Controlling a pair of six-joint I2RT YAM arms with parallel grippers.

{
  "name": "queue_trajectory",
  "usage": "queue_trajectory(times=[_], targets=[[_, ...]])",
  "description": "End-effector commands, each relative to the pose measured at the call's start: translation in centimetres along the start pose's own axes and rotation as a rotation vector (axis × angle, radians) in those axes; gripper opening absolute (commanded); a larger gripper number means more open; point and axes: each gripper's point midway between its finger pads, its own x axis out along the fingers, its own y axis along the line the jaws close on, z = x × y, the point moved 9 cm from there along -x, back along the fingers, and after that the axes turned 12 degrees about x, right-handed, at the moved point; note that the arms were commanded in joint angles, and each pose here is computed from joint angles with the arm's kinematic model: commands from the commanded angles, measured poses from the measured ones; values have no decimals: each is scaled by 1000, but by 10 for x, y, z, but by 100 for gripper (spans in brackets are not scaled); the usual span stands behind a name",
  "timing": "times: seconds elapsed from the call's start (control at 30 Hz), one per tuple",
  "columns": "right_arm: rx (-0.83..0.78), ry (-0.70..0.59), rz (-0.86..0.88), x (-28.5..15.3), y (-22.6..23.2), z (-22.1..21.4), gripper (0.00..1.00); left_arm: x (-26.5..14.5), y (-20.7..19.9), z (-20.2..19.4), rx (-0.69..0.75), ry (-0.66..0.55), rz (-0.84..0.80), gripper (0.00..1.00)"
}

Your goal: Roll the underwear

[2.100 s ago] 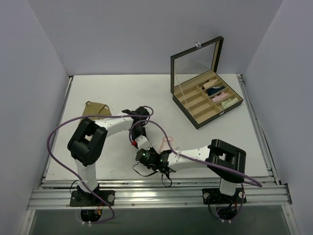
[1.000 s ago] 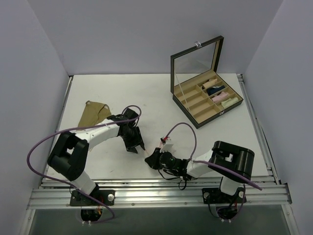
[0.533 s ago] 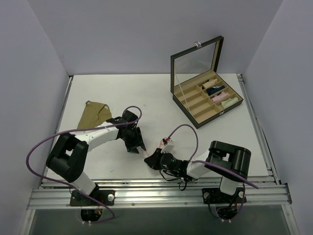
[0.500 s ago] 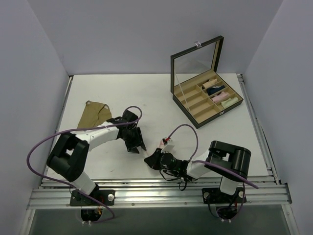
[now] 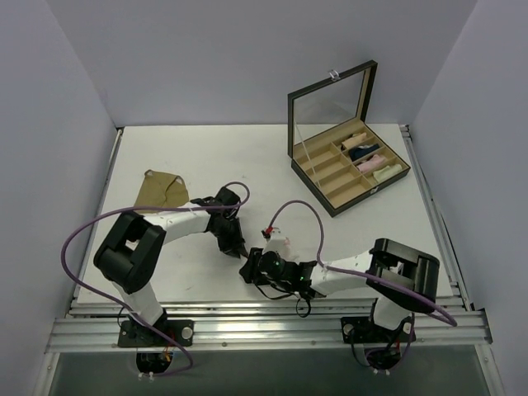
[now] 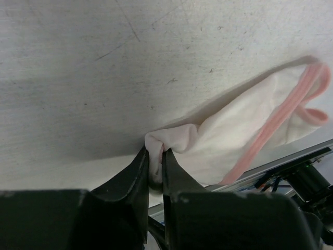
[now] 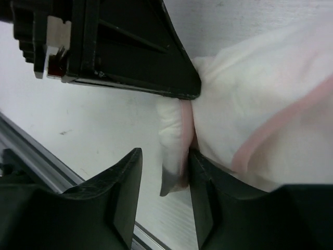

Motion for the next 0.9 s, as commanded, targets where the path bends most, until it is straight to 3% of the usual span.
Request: queue_trajectory(times=[0.0, 0.13, 0.33, 0.6, 0.87], targets=[[-243, 72, -335, -28, -42, -2, 38, 6, 10, -5, 46, 36, 140, 6], [-388, 35, -318, -31, -4, 21, 43, -9, 16, -5, 47, 51, 270, 3], [-544, 23, -323, -27, 13, 18, 44, -18, 20, -2, 55, 103, 401, 2], [-664, -46, -242, -16, 58, 8, 44, -20, 16, 1, 51, 121, 419, 2], [-744, -29, -260, 12, 64, -10, 44, -17, 16, 1, 31, 155, 433, 2]])
